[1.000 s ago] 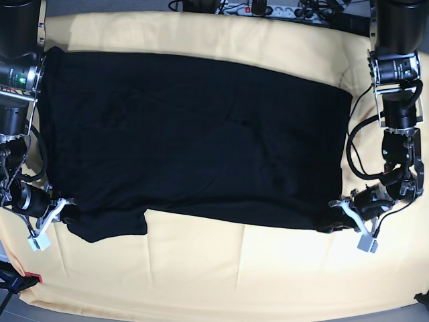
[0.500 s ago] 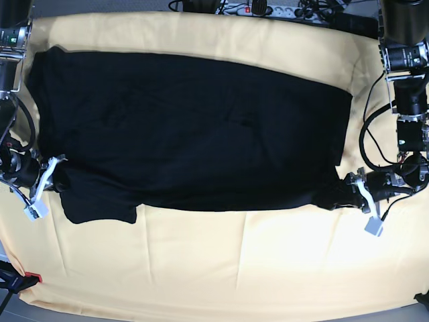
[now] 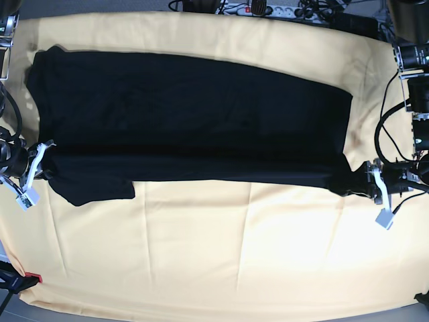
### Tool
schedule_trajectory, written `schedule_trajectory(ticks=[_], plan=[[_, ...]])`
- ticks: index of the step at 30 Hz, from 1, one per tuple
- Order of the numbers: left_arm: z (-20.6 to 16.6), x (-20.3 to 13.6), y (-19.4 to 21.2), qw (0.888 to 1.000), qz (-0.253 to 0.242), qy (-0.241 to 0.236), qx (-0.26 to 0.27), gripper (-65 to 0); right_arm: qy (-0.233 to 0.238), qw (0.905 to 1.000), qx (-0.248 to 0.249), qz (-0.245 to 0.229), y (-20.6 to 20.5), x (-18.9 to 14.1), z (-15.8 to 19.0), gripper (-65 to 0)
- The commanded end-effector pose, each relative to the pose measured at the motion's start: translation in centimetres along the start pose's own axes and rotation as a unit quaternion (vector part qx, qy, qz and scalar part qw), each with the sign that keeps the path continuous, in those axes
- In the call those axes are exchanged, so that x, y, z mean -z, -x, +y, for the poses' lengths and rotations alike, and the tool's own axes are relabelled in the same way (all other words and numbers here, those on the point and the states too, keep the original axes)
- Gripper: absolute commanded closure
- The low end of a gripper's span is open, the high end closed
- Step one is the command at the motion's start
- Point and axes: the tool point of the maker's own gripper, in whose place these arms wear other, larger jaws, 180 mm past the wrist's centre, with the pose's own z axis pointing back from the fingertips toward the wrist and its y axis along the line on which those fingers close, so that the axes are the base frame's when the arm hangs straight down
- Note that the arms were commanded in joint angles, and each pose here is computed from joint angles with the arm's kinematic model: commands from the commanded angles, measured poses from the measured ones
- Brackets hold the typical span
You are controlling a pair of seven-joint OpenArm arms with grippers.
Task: Fold the T-shirt properly
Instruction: 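Lift the hem with both grippers and fold it over toward the collar, then lay the folded hem down and open both grippers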
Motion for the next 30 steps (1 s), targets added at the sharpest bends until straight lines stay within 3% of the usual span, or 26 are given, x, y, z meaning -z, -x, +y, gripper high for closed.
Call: schedule_trajectory(ticks=[1, 7, 15, 23, 30], plan=[[-0.3, -1.2, -2.1, 1.000, -0.020, -0.004, 0.013, 0.0, 0.016, 0.9997, -0.008, -0.015, -1.4, -1.4, -1.3, 0.0], [0.2, -1.8, -1.8, 0.999, -0.016, -0.018, -0.026, 0.0, 0.016, 0.9998, -0.007, -0.003, -1.0, -1.4, -1.3, 0.0], [1.8, -4.6, 2.2, 0.996, 0.029, -0.061, -0.056, 0.0, 0.017, 0.9998, -0.007, 0.009, -0.6, -1.4, -1.4, 0.0], [-0.1, -3.5, 5.6, 0.996, 0.072, -0.046, -0.038, 0.0, 0.016, 0.9998, -0.007, 0.008, -0.6, -1.4, -1.4, 0.0], [-1.5, -2.4, 6.1, 0.997, 0.079, -0.026, -0.004, 0.0, 0.016, 0.9998, -0.007, 0.009, -0.6, -1.4, -1.4, 0.0]])
